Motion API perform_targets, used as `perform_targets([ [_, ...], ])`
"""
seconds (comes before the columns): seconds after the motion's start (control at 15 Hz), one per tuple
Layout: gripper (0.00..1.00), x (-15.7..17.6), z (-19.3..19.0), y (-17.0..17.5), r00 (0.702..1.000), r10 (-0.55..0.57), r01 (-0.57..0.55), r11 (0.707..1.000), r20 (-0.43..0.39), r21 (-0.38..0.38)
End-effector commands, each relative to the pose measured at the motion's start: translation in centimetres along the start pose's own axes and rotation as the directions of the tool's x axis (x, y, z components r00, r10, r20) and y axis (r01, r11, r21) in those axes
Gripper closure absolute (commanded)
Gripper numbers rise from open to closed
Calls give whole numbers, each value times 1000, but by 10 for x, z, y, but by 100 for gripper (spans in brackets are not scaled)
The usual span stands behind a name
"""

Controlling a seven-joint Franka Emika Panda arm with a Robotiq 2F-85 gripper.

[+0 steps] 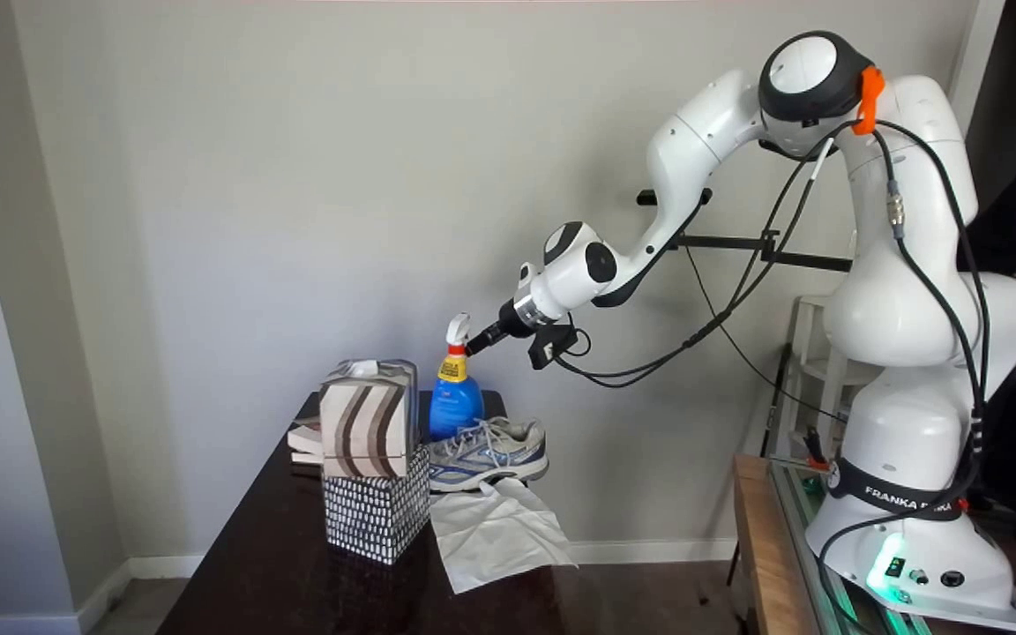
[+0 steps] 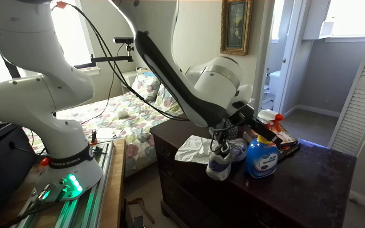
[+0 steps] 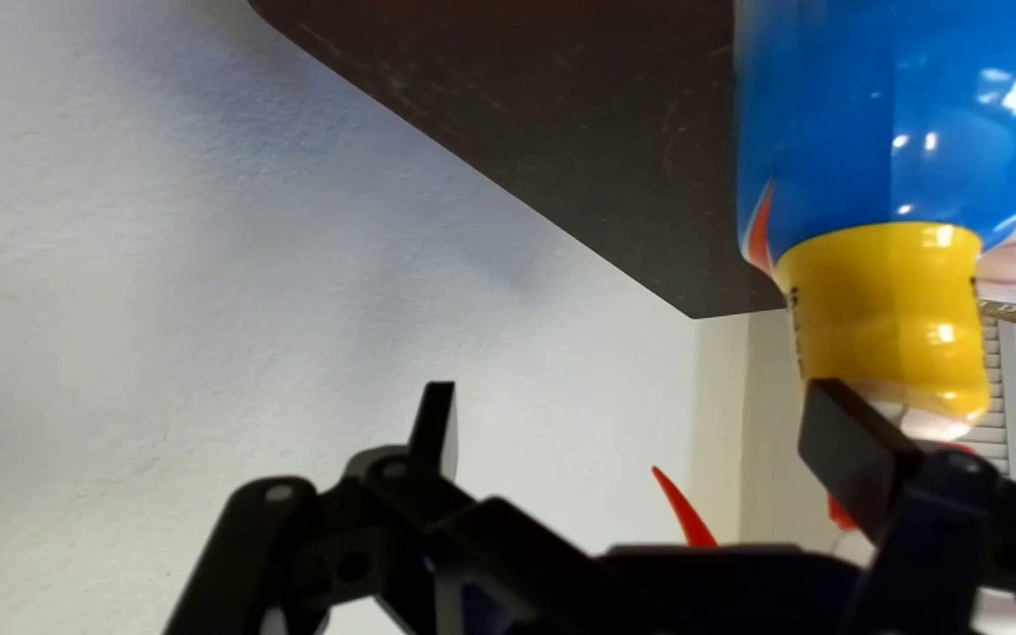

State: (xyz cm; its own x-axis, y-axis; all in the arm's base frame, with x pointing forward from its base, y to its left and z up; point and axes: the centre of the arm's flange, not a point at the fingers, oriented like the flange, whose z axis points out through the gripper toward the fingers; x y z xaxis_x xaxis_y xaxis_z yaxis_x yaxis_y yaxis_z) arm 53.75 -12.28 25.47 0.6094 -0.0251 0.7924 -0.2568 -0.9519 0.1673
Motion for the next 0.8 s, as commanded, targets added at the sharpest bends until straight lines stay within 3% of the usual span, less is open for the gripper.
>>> perform_targets([
  [0.0, 0, -12, -14, -12, 999, 37, -37, 999, -31, -13],
  [0.4, 0, -20, -20, 4, 999, 30, -28, 996, 26, -79],
  [0.73, 0, -26, -26, 6, 1000, 25, -24, 998, 10, -66],
])
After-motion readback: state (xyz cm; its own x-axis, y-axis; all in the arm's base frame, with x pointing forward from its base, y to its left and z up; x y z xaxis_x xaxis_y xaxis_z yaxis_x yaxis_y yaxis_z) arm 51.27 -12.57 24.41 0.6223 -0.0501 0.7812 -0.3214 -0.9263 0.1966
